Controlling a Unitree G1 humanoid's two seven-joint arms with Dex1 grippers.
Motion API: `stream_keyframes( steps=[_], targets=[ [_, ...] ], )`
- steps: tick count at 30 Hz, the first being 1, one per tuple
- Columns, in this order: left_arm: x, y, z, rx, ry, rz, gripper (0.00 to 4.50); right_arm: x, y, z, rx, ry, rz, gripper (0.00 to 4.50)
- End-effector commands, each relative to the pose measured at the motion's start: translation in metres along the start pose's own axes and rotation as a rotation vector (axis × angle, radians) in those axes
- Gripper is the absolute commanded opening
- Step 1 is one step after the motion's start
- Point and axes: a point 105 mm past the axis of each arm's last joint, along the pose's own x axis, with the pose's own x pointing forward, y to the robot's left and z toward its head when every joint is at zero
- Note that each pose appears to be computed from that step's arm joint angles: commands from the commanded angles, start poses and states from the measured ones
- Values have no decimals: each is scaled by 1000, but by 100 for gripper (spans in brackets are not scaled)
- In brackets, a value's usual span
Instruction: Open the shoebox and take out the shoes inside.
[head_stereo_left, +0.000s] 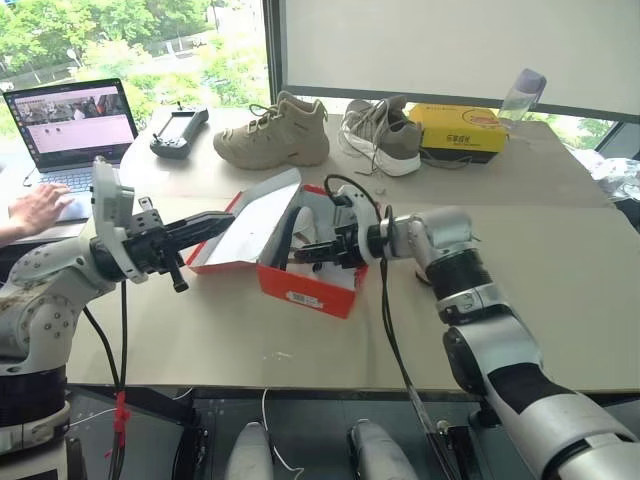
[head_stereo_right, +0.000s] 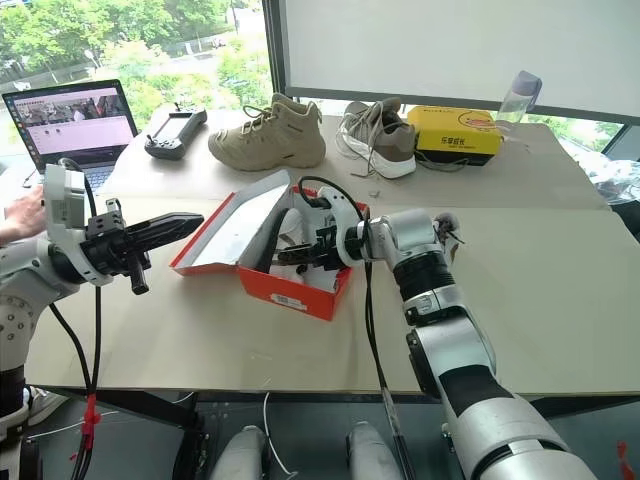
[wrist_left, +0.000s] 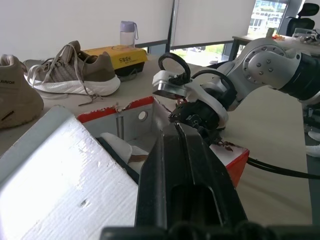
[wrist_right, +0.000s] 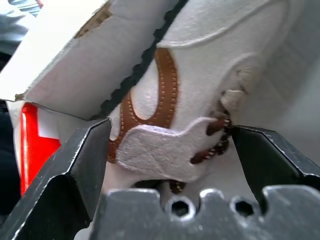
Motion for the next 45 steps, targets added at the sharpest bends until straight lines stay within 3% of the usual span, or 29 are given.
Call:
stream_keyframes(
  steps=[1, 5, 6, 8, 14, 18, 27, 36, 45],
  targets=[
    [3, -4, 14, 56, -13, -7, 0, 5, 9, 15, -15, -47, 39, 444],
    [3, -3, 15, 59, -9, 3, 0, 9, 5, 16, -5, -56, 31, 444],
    [3, -3, 15, 59, -9, 4, 0, 9, 4, 16, -7, -59, 30, 393],
    [3, -3, 15, 61, -8, 6, 0, 9, 3, 17, -10, -64, 28, 346],
    [5, -1, 15, 61, -3, 11, 0, 8, 1, 19, -24, -72, 14, 139],
    [6, -1, 14, 61, 0, 13, 0, 4, 2, 24, -49, -86, 11, 47],
    [8, 0, 13, 66, 6, 14, 0, -33, 14, 55, -135, -182, 13, 47],
    [9, 0, 10, 57, 8, 12, 0, -111, 41, 94, -246, -338, 19, 47],
    [8, 0, 8, 52, 9, 10, 0, -191, 13, 123, -277, -526, -313, 47]
  ],
)
